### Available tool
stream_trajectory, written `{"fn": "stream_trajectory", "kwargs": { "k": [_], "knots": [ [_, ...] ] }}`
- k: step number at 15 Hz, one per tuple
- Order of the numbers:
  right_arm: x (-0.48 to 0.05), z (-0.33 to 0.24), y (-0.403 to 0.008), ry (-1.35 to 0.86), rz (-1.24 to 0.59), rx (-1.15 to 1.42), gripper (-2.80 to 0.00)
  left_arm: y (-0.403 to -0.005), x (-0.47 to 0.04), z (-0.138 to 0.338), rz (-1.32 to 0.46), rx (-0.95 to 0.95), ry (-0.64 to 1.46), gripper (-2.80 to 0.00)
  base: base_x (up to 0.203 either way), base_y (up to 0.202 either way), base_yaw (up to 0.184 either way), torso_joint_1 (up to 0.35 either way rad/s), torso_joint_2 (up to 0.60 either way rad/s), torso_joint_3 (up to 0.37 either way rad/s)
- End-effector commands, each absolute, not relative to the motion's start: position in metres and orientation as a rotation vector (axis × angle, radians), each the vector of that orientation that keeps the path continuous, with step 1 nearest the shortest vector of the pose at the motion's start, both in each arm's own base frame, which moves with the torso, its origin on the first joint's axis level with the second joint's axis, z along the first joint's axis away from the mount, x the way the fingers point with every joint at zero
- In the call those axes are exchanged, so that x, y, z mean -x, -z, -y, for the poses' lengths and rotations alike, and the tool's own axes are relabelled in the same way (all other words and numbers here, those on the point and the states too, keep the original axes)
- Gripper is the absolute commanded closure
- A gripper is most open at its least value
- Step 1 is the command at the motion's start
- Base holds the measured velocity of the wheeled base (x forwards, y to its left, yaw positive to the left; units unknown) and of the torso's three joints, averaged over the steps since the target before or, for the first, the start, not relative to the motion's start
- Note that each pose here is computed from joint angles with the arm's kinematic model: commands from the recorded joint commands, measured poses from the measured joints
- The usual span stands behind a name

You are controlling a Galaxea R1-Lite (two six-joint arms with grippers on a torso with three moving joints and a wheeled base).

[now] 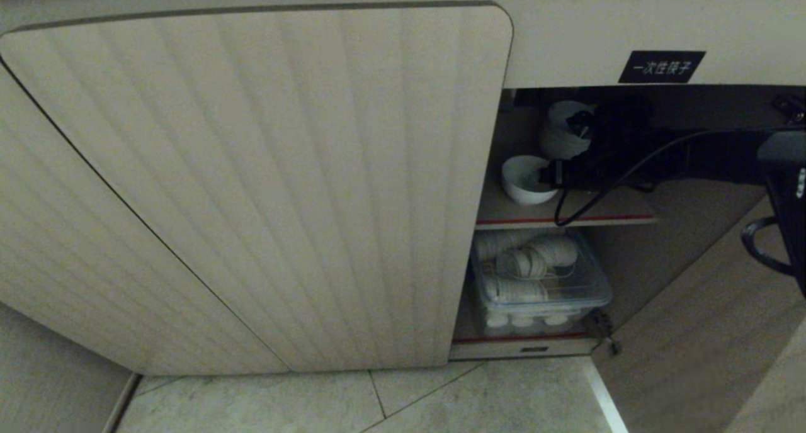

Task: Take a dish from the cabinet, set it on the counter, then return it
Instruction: Take the bowl from the cabinet

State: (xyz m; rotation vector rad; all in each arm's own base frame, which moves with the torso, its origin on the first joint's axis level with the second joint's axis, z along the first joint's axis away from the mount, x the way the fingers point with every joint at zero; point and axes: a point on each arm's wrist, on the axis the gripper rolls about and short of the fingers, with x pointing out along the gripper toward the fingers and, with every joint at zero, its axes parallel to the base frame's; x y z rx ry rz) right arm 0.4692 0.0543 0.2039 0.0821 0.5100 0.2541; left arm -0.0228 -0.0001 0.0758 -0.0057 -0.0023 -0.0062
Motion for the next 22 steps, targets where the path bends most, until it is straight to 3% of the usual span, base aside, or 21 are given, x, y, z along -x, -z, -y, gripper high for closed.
{"fn": "stream_trajectory", "kwargs": {
  "k": [1,22],
  "knots": [
    [-0.4694,-0.055,-0.2029,-0.257,-0.514,-0.082,-2.8,-0.0758,0.0228,0.0001,0.003,0.006,0.006,0.0,0.0,0.0,0.0,0.0,0.0,0.0],
    [-0.4714,-0.0576,-0.2011,-0.263,-0.505,-0.08,-2.8,-0.0758,0.0228,0.0001,0.003,0.006,0.006,0.0,0.0,0.0,0.0,0.0,0.0,0.0]
  ]
}}
